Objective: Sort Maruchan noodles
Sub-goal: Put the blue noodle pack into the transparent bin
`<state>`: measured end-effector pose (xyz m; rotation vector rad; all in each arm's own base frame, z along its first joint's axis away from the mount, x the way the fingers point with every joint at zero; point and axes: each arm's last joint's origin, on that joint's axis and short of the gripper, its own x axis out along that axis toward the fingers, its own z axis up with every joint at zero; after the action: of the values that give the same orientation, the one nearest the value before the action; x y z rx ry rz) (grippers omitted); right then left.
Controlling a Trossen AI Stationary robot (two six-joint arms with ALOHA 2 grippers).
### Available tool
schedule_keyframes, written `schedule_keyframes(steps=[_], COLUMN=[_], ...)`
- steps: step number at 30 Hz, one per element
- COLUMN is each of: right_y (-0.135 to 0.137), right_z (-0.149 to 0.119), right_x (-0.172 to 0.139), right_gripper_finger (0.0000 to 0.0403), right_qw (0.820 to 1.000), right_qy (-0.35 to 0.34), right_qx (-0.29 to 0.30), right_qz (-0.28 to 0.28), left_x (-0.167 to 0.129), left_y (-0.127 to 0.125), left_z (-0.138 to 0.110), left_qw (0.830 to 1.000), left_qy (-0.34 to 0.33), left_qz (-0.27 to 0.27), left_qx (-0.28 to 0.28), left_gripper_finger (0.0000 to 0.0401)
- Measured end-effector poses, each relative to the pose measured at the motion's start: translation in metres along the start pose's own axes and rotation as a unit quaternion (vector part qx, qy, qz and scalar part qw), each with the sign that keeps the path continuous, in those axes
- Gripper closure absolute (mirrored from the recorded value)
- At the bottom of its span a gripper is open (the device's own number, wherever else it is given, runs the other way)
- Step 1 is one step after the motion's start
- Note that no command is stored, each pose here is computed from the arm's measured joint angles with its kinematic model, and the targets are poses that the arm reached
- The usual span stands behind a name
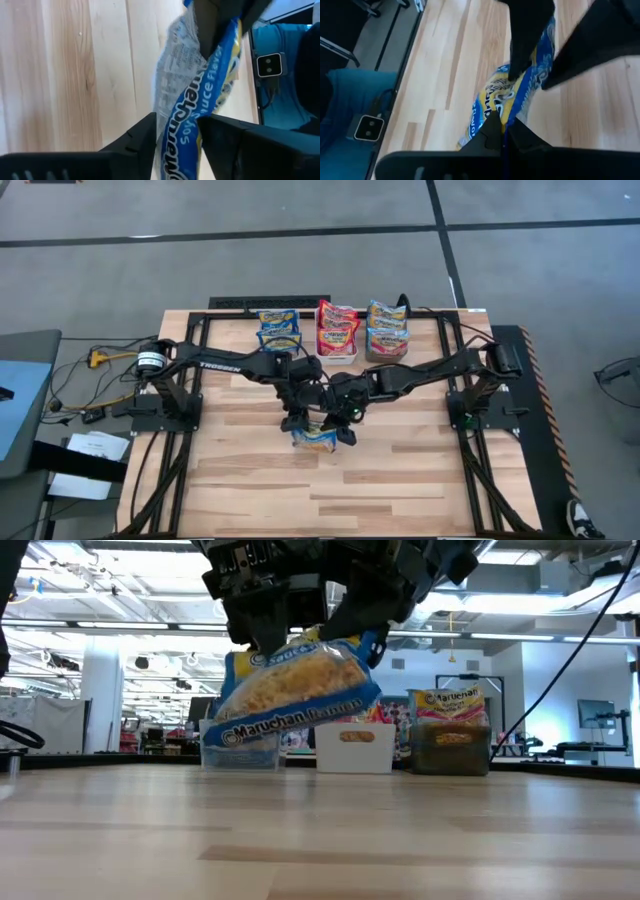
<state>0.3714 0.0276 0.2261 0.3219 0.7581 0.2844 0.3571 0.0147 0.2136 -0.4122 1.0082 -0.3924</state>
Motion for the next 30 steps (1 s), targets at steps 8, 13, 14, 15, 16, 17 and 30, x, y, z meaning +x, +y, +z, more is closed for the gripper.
schedule_keyframes(steps=[8, 13, 14, 15, 16, 17, 30], right_y=[0.0, 0.0, 0.0, -0.001, -0.001, -0.001, -0.008], right_z=[-0.001, -0.001, -0.001, -0.001, -0.001, -0.001, 0.004], right_x=[0.0, 0.0, 0.0, 0.0, 0.0, 0.0, -0.016], right_gripper_finger=[0.0382, 0.035, 0.0343, 0.0336, 0.0329, 0.0321, 0.0232], right_qw=[1.0, 1.0, 1.0, 1.0, 1.0, 1.0, 0.996], right_qy=[0.004, 0.005, 0.005, 0.005, 0.006, 0.006, 0.067], right_qx=[0.002, 0.003, 0.004, 0.004, 0.005, 0.004, 0.046], right_qz=[-0.002, -0.004, -0.004, -0.005, -0.005, -0.005, -0.031], left_x=[0.0, 0.0, 0.0, 0.0, 0.0, 0.0, -0.002], left_y=[0.0, 0.0, 0.0, 0.0, 0.0, 0.0, 0.0], left_z=[0.0, 0.0, 0.0, -0.001, -0.001, -0.002, -0.009], left_qw=[1.0, 1.0, 1.0, 1.0, 1.0, 1.0, 0.999], left_qy=[0.001, 0.002, 0.002, 0.003, 0.005, 0.008, 0.042], left_qz=[-0.002, -0.003, -0.003, -0.003, -0.003, -0.003, 0.027], left_qx=[-0.002, -0.01, -0.014, -0.015, -0.016, -0.018, -0.004], left_gripper_finger=[0.0368, 0.0396, 0.0398, 0.0399, 0.04, 0.04, 0.0401])
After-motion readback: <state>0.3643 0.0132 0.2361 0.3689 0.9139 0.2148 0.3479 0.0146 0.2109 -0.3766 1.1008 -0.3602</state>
